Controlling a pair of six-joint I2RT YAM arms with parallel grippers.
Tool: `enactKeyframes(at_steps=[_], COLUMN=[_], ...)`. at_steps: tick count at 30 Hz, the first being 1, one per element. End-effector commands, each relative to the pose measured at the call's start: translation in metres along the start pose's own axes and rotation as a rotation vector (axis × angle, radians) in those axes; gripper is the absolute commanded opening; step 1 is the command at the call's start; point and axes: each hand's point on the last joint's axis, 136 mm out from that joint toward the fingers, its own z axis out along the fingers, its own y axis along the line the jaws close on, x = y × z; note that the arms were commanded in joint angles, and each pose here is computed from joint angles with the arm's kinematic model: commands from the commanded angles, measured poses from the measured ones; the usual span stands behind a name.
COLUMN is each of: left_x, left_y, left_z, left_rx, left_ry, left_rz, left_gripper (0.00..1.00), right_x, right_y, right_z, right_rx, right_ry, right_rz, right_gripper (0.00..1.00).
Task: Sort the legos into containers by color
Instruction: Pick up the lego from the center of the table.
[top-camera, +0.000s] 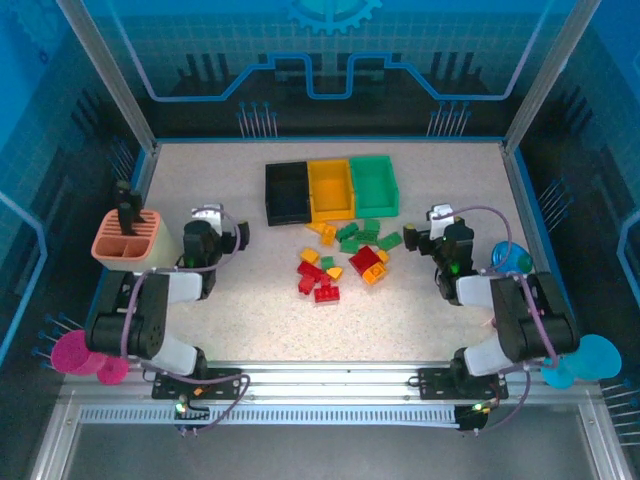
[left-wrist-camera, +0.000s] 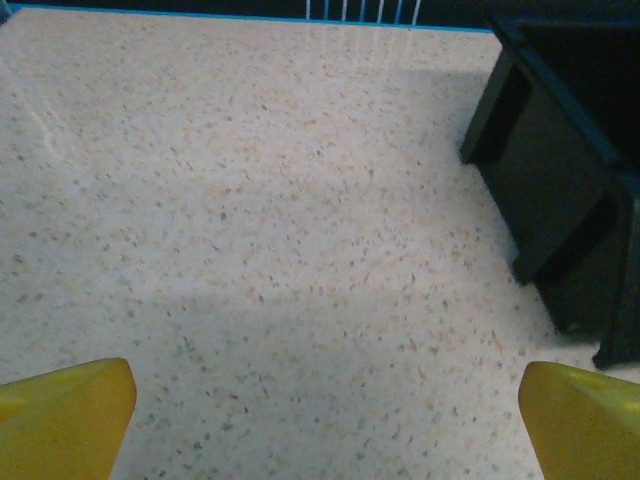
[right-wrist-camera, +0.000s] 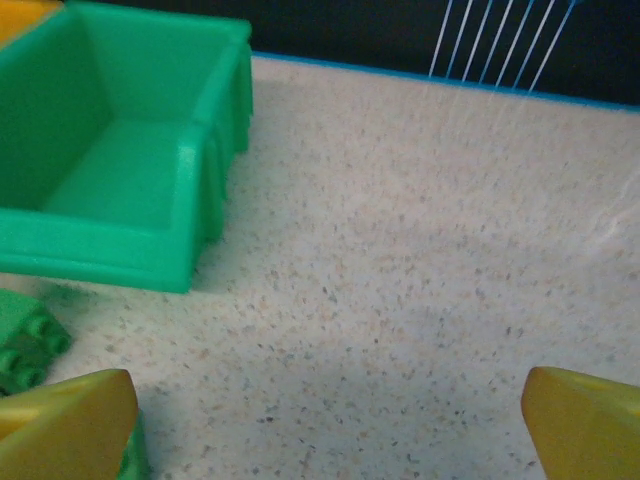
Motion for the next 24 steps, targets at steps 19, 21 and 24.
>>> enactKeyframes(at_steps=[19,21,24], left_x=[-0.018,-0.012,-0.003], left_y=[-0.143,-0.147,-0.157], left_z=[-0.116,-0.119,-0.122], left_rx=[0.246,0.259,0.29], left_ry=[0.364,0.379,0.401], left_rz=[-0.075,-0.079,-0.078], left_gripper=[0.99,0.99,0.98], right_x=[-0.012,-0.009,-0.002], right_y=[0.042,0.04,0.045], right_z=[-0.074,-0.071,-0.063], right_rx=[-0.087,-0.024,0.027], right_ry=[0.716,0.759,0.845], right_rz=[0.531,0.588,0.685], right_gripper=[0.98,0.97,1.0])
